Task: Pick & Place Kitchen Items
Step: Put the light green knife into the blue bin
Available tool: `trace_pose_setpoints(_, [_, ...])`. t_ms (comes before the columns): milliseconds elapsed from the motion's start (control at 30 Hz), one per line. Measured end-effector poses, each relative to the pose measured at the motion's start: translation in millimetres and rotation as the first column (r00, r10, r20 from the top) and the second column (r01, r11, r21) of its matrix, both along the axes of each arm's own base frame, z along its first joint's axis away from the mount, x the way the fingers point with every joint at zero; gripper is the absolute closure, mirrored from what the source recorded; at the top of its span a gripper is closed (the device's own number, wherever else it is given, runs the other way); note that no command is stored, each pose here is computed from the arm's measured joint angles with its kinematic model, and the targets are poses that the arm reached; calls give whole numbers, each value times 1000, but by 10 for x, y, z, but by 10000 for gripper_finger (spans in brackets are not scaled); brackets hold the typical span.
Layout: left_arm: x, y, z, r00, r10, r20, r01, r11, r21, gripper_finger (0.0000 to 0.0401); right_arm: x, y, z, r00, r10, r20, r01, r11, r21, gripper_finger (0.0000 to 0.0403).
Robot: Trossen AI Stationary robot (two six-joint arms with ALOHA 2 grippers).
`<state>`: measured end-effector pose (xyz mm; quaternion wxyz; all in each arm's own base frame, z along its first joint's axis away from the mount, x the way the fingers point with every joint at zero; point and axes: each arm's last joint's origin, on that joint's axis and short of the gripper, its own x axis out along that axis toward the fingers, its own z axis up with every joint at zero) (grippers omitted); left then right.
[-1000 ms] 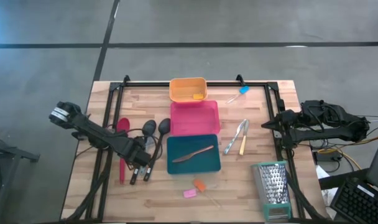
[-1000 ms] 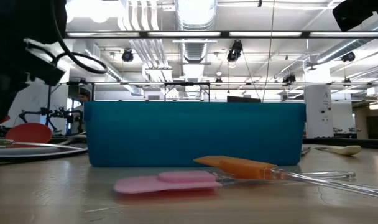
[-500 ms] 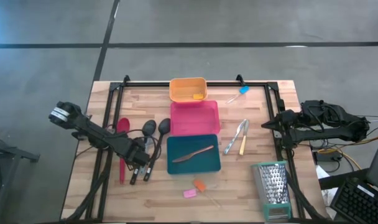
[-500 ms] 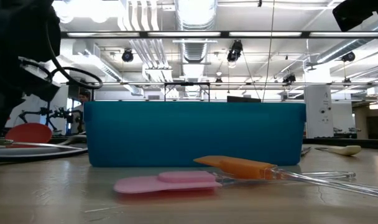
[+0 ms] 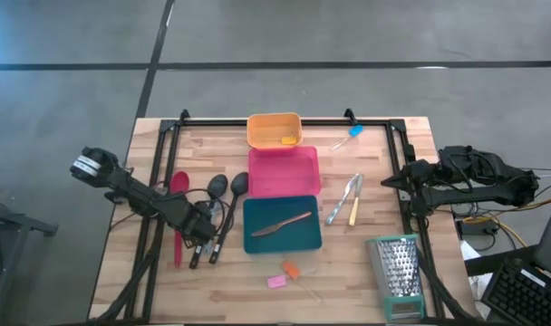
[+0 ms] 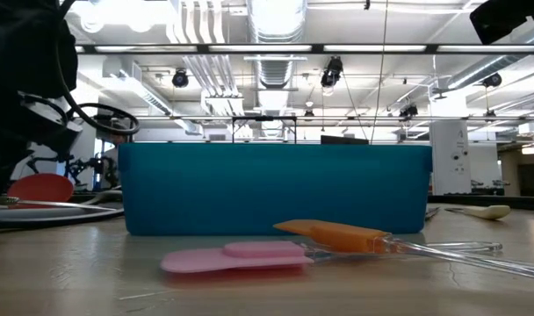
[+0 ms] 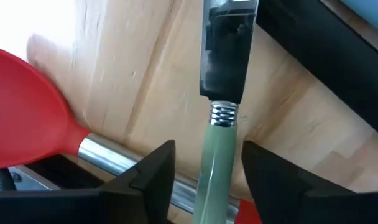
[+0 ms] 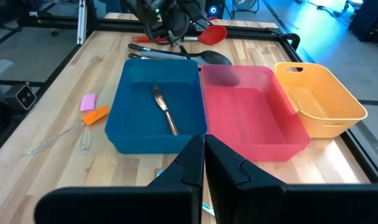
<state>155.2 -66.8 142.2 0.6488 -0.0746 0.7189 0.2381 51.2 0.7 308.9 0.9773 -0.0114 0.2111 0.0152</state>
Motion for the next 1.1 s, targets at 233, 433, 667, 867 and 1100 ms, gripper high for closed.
trace_pose_setpoints(233, [5, 6, 10, 1000, -11, 1, 11, 1000, 23, 333, 0, 0, 0, 1000, 0, 0, 0, 1000, 0, 394])
trace_pose_setpoints(433, [-24, 18, 18, 999, -9, -32, 10, 999, 31, 344, 0, 0, 0, 1000, -1, 0, 1, 1000, 2, 394])
trace_pose_setpoints(667, [25, -6, 256, 996, -3, -88, 8, 998, 56, 344, 0, 0, 0, 1000, -1, 0, 1, 1000, 1, 394])
trace_pose_setpoints(867, [229, -81, 744, 1000, -23, -11, 24, 995, 92, 344, 0, 0, -1, 1000, -1, 0, 1, 1000, 2, 394])
trace_pose_setpoints(1100, [608, -201, 1278, 904, -91, 418, -6, 974, 224, 344, 0, 0, 0, 1000, 0, 0, 0, 1000, 1, 394])
